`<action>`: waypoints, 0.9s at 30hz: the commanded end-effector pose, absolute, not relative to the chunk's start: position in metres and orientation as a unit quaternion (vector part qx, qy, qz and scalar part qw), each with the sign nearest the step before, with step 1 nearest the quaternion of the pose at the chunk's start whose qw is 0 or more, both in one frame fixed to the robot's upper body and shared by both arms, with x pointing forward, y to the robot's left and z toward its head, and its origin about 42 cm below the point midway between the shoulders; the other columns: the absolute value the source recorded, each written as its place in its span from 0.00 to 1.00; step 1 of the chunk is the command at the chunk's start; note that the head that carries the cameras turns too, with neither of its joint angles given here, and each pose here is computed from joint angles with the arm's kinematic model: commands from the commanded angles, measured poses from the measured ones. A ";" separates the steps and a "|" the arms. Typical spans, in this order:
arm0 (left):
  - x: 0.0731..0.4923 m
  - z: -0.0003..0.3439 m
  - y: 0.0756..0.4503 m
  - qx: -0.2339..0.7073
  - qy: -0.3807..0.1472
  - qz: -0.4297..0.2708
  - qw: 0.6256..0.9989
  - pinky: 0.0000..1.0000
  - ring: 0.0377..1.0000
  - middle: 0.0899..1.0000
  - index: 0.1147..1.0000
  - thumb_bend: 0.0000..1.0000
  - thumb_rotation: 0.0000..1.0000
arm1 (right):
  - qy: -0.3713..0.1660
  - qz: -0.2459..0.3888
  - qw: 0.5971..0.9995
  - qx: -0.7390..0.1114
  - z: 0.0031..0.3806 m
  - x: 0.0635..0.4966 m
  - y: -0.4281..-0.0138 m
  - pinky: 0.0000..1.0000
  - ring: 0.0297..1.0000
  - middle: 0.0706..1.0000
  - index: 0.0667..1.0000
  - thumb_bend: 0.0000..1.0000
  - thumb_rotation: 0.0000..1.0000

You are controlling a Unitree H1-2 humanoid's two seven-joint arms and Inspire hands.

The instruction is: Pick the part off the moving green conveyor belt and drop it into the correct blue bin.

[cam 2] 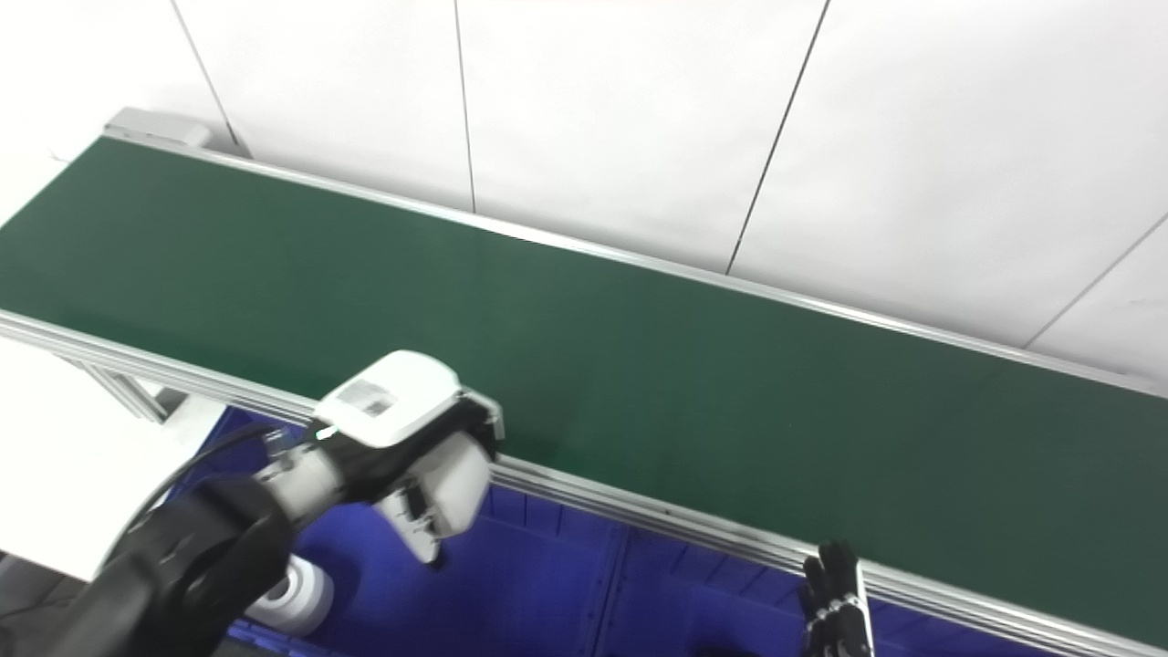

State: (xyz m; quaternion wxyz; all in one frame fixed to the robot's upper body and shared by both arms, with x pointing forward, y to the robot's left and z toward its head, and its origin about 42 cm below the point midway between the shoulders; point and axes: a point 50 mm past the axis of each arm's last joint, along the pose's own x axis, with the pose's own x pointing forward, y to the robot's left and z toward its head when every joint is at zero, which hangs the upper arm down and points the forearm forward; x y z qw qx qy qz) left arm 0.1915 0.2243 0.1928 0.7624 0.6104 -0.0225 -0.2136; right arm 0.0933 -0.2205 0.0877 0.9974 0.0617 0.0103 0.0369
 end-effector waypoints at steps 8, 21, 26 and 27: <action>0.170 0.184 0.246 0.618 -0.006 -0.143 0.773 0.17 0.23 0.41 0.43 0.52 0.00 | -0.009 0.042 0.997 0.060 0.103 0.096 -0.226 1.00 1.00 1.00 1.00 0.81 1.00; 0.185 0.155 0.253 0.629 0.013 -0.114 0.769 0.24 0.30 0.38 0.45 0.52 0.00 | -0.008 0.043 0.997 0.057 0.105 0.100 -0.227 1.00 1.00 1.00 1.00 0.81 1.00; 0.183 0.156 0.251 0.632 0.072 -0.177 0.751 0.60 0.71 0.79 0.83 0.97 0.31 | -0.009 0.043 0.997 0.057 0.106 0.100 -0.227 1.00 1.00 1.00 1.00 0.81 1.00; 0.182 0.156 0.251 0.638 0.078 -0.188 0.743 0.70 0.79 0.87 0.91 0.99 0.38 | -0.008 0.044 0.997 0.059 0.107 0.100 -0.227 1.00 1.00 1.00 1.00 0.81 1.00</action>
